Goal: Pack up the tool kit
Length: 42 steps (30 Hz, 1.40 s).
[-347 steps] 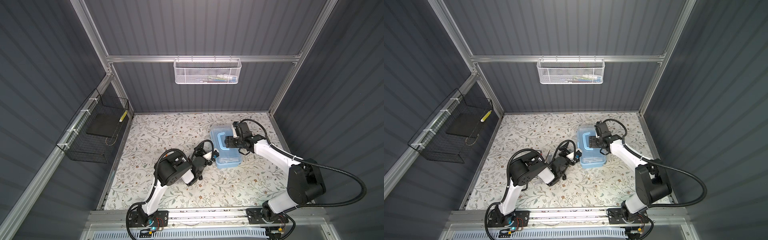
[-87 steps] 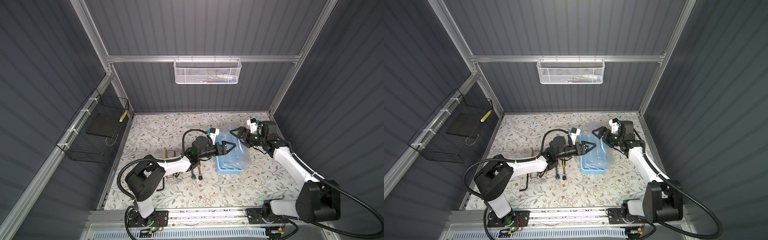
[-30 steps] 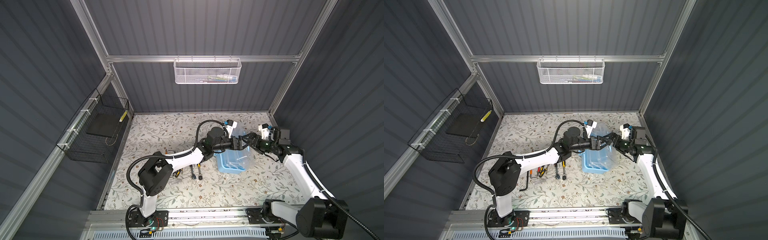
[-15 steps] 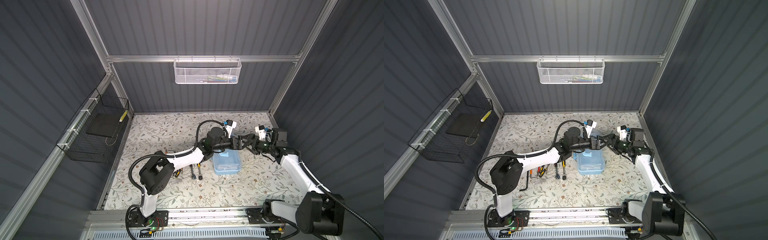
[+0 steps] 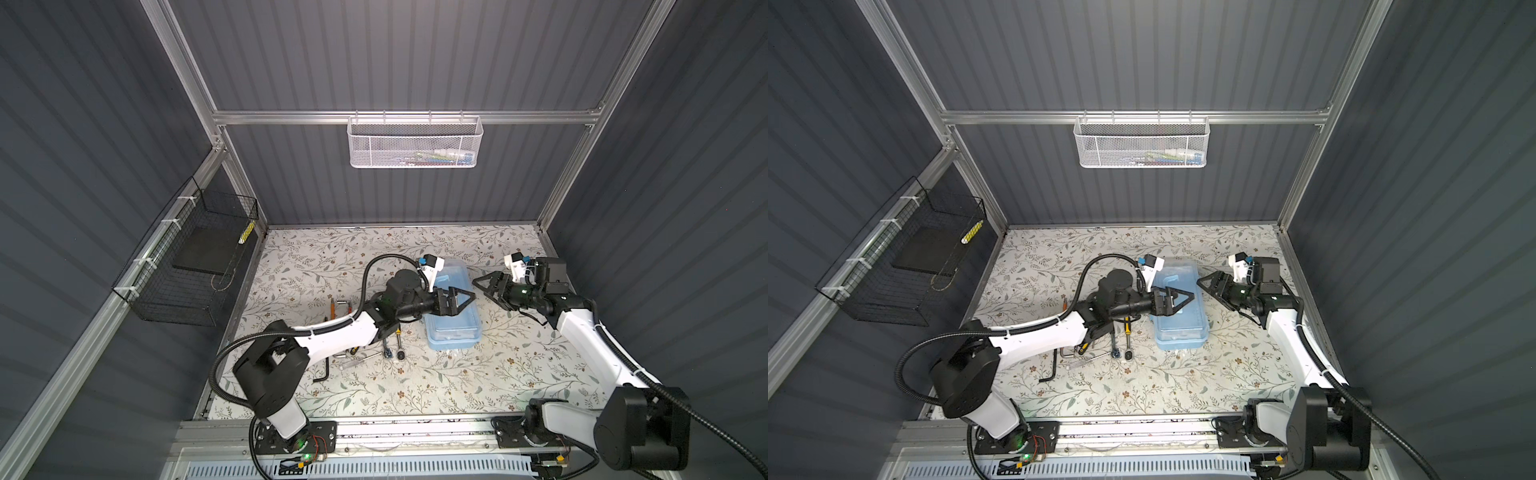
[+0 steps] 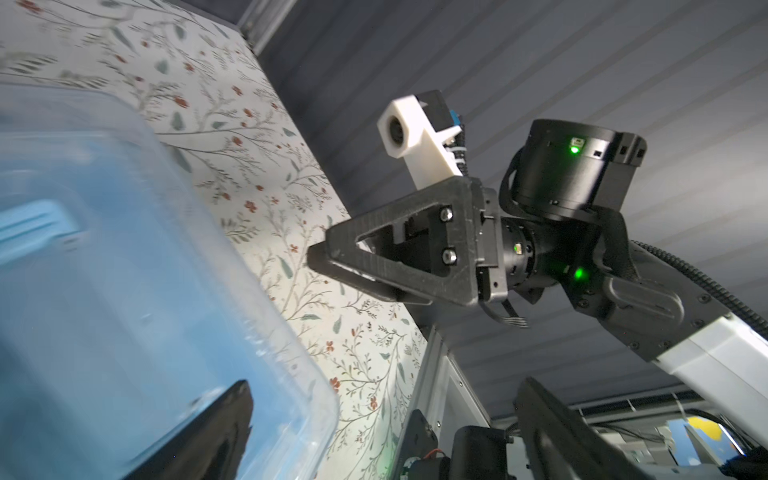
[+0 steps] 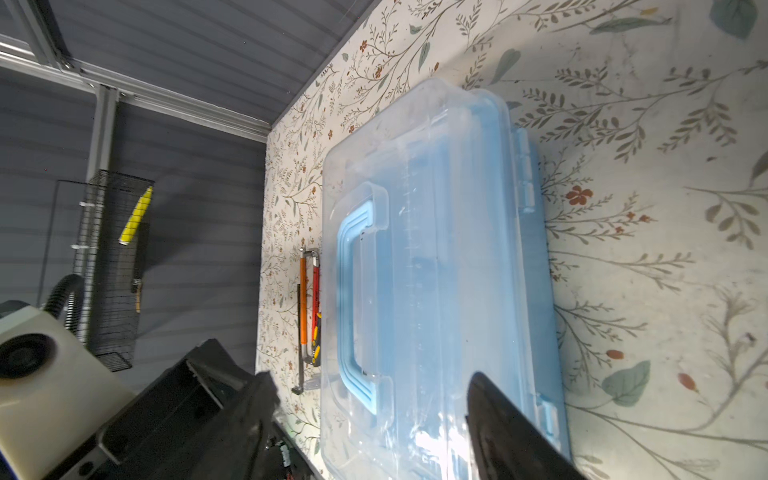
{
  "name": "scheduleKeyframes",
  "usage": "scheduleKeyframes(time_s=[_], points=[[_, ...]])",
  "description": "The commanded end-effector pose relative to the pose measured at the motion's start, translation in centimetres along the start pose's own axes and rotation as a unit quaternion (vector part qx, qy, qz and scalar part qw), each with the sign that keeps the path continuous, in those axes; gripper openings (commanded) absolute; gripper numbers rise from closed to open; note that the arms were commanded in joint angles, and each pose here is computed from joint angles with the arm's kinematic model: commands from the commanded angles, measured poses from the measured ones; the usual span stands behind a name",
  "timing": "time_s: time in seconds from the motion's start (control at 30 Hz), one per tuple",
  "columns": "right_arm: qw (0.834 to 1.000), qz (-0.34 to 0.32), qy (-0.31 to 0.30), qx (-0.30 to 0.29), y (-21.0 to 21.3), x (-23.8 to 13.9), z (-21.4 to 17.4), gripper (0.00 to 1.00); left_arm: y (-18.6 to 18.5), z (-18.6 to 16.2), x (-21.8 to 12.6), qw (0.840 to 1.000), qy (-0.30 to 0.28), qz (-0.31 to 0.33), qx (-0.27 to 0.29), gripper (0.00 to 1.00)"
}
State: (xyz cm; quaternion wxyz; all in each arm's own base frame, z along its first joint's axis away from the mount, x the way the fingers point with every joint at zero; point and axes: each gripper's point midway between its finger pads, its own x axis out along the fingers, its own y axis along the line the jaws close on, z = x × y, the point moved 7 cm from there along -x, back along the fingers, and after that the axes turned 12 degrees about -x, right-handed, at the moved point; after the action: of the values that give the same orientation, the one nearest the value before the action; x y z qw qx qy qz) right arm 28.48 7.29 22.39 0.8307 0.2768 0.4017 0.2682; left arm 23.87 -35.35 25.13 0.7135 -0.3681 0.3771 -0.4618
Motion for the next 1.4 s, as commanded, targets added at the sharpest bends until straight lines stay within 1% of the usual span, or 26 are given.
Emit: scheduleKeyframes(time_s=[0.0, 0.07, 0.17, 0.27, 0.37, 0.53, 0.7, 0.9, 0.97, 1.1, 1.23, 1.37], points=[[0.999, -0.018, 0.011, -0.031, 1.6, 0.4, 0.1, 0.67, 2.1, -0.4, -2.2, 0.998, -0.024, 0.050, -0.001, 1.00], [0.999, -0.015, 0.019, -0.043, 2.6, 1.1, 0.0, 0.62, 3.2, -0.7, -3.4, 0.997, -0.028, 0.074, -0.008, 1.00], [0.998, -0.010, 0.032, -0.058, 4.0, 2.3, -0.2, 0.60, 5.2, -1.1, -5.0, 0.994, -0.034, 0.101, -0.027, 1.00], [0.997, -0.005, 0.048, -0.062, 4.9, 3.7, -0.6, 0.57, 6.8, -1.3, -6.4, 0.991, -0.043, 0.114, -0.048, 1.00], [0.995, -0.011, 0.068, -0.067, 5.2, 5.4, -0.9, 0.52, 7.6, -1.7, -6.9, 0.990, -0.041, 0.125, -0.057, 1.00], [0.993, -0.025, 0.095, -0.069, 5.3, 7.8, -0.8, 0.52, 8.7, -1.9, -6.3, 0.990, -0.035, 0.119, -0.072, 0.98], [0.989, -0.042, 0.119, -0.072, 4.8, 9.6, -0.7, 0.53, 9.5, -1.4, -5.5, 0.990, -0.028, 0.116, -0.080, 0.92], [0.985, -0.063, 0.150, -0.065, 4.2, 10.5, -1.2, 0.53, 9.9, -0.7, -4.2, 0.990, -0.020, 0.112, -0.079, 0.89], [0.982, -0.069, 0.160, -0.067, 4.2, 10.9, -1.4, 0.54, 9.8, -0.7, -3.6, 0.992, -0.006, 0.101, -0.078, 0.88], [0.979, -0.075, 0.180, -0.065, 4.3, 11.7, -1.9, 0.54, 9.9, -0.4, -2.8, 0.993, 0.002, 0.094, -0.077, 0.86], [0.977, -0.068, 0.193, -0.054, 4.4, 12.4, -2.3, 0.54, 9.7, -0.3, -2.2, 0.994, 0.013, 0.084, -0.074, 0.81], [0.979, -0.032, 0.198, -0.024, 4.7, 13.3, -2.7, 0.51, 9.7, -0.2, -1.5, 0.994, 0.023, 0.073, -0.072, 0.79]])
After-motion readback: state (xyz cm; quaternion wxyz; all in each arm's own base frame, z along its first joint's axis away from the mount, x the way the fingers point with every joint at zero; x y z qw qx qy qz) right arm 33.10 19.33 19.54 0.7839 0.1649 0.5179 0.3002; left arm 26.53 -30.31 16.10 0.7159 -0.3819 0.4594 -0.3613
